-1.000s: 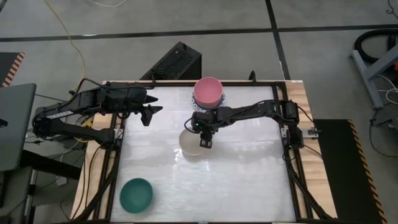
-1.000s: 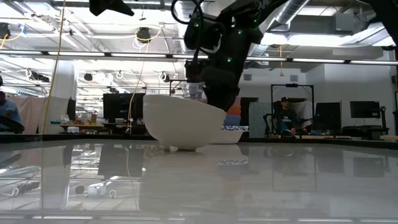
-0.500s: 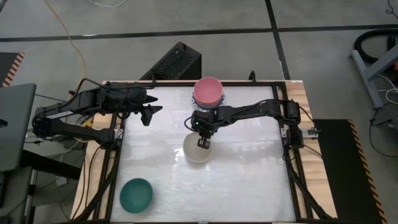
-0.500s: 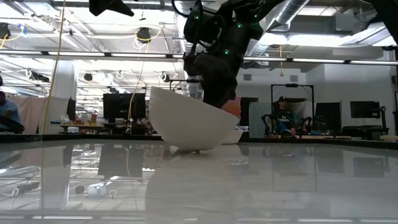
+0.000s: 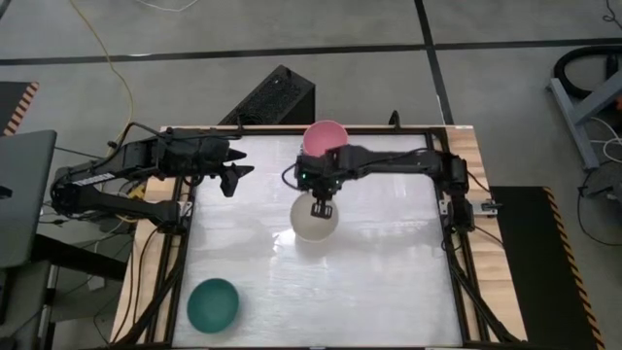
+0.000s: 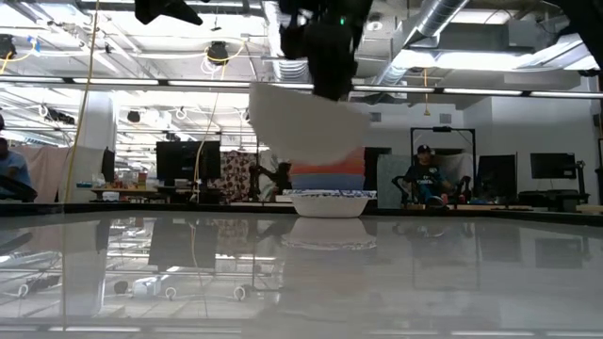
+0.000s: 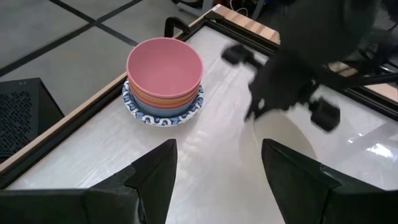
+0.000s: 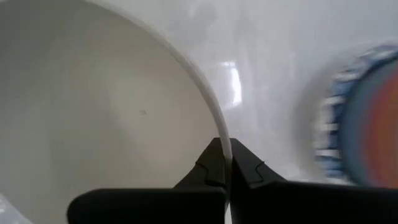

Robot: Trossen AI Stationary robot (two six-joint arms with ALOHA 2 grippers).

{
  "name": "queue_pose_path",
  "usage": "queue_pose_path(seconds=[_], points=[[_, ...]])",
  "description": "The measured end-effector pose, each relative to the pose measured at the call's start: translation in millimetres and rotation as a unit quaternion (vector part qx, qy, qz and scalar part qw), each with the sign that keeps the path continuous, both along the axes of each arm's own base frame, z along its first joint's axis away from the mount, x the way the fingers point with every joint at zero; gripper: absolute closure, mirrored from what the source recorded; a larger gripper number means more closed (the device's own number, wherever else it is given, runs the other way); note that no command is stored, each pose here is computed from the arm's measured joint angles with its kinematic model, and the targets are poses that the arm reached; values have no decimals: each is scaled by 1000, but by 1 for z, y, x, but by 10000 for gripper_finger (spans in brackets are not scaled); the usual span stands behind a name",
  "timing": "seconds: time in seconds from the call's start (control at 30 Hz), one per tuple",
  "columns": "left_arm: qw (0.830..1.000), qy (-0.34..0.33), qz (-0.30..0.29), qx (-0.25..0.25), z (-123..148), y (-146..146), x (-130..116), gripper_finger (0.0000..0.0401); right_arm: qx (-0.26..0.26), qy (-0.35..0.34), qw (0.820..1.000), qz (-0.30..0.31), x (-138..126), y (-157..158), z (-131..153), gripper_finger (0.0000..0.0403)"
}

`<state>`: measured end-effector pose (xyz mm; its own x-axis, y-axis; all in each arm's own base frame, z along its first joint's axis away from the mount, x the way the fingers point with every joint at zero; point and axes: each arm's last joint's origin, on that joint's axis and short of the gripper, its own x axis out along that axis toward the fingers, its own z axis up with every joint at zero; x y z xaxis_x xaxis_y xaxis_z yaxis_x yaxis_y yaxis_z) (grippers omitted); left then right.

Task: Nest bowls inside each other
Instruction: Stack the white bowl on top of the pink bowl

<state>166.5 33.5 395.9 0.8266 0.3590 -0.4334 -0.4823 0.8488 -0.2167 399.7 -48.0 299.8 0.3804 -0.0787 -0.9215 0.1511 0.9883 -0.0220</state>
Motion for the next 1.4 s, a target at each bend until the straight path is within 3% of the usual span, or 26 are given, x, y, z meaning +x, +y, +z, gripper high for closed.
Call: queue_pose_path(seconds=[0.2,0.3,0.4,0.5,0.63,0.87,1.07,1.4], points=[[1000,0,0,0,0,0,0,177,-45,-31,998,-24,-14,-33,58,394],[1000,0,0,0,0,0,0,177,-56,-54,990,-115,-26,-60,80,394],[1000,0,0,0,0,0,0,177,-43,-85,970,-224,-39,-88,94,394],[1000,0,4,1,0,0,0,177,-25,-88,941,-324,-53,-115,95,394],[1000,-1,12,2,0,1,0,177,-4,-60,921,-385,-67,-145,82,394],[1000,0,12,2,0,1,0,177,39,-7,910,-412,-85,-176,52,394],[1000,0,13,2,0,1,0,177,96,-45,913,-393,-81,-189,40,394],[1000,0,13,3,0,1,0,177,101,-60,905,-408,-86,-199,40,394]])
